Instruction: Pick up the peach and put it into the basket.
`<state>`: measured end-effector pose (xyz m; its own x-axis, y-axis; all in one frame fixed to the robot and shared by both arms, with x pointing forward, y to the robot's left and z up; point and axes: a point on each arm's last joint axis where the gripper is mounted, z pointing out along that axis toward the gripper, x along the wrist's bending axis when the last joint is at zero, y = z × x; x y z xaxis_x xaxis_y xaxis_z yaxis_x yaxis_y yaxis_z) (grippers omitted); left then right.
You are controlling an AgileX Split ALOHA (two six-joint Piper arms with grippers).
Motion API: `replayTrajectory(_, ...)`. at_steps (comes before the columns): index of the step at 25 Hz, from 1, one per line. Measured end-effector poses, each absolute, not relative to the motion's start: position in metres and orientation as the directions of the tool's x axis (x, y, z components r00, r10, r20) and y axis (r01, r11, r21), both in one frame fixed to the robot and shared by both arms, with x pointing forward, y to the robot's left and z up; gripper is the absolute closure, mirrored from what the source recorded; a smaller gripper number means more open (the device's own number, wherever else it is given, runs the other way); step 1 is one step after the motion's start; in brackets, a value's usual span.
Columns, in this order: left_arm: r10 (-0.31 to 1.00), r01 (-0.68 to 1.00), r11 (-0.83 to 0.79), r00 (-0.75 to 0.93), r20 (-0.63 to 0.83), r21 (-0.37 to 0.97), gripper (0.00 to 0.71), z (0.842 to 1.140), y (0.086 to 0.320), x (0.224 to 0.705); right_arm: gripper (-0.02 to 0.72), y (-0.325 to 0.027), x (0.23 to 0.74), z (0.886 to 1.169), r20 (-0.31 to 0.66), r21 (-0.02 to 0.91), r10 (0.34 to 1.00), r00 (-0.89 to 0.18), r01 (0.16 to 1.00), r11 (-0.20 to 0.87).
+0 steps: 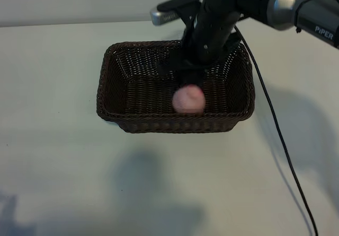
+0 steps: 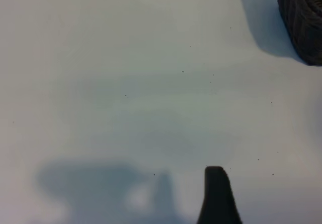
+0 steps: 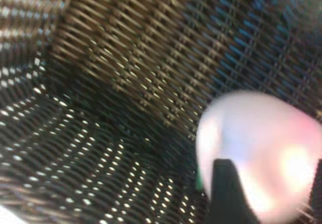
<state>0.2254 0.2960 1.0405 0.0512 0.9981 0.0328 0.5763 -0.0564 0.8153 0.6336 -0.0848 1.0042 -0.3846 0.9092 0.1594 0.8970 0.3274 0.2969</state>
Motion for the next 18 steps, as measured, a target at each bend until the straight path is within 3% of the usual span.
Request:
replayTrajectory(4,0.998,0.576,-0.056,0.051,0.033,0.815,0.216,1.041,0.296,0.225,0.167,-0.083,0.636,1.030,0.164,0.301,0.904,-0.394,0.893,0.335)
replayTrajectory(11,0.998,0.576,-0.056,0.051,0.033,0.815,0.216,1.041,0.296,0.225,0.151,-0.092,0.642,1.060,0.112,0.331,0.925,-0.364,0.891,0.310)
replayTrajectory(18,0.998,0.576,-0.056,0.051,0.033,0.815,0.216,1.041,0.296,0.225,0.150,-0.162,0.672,1.064,0.081,0.346,0.972,-0.219,0.921,0.179)
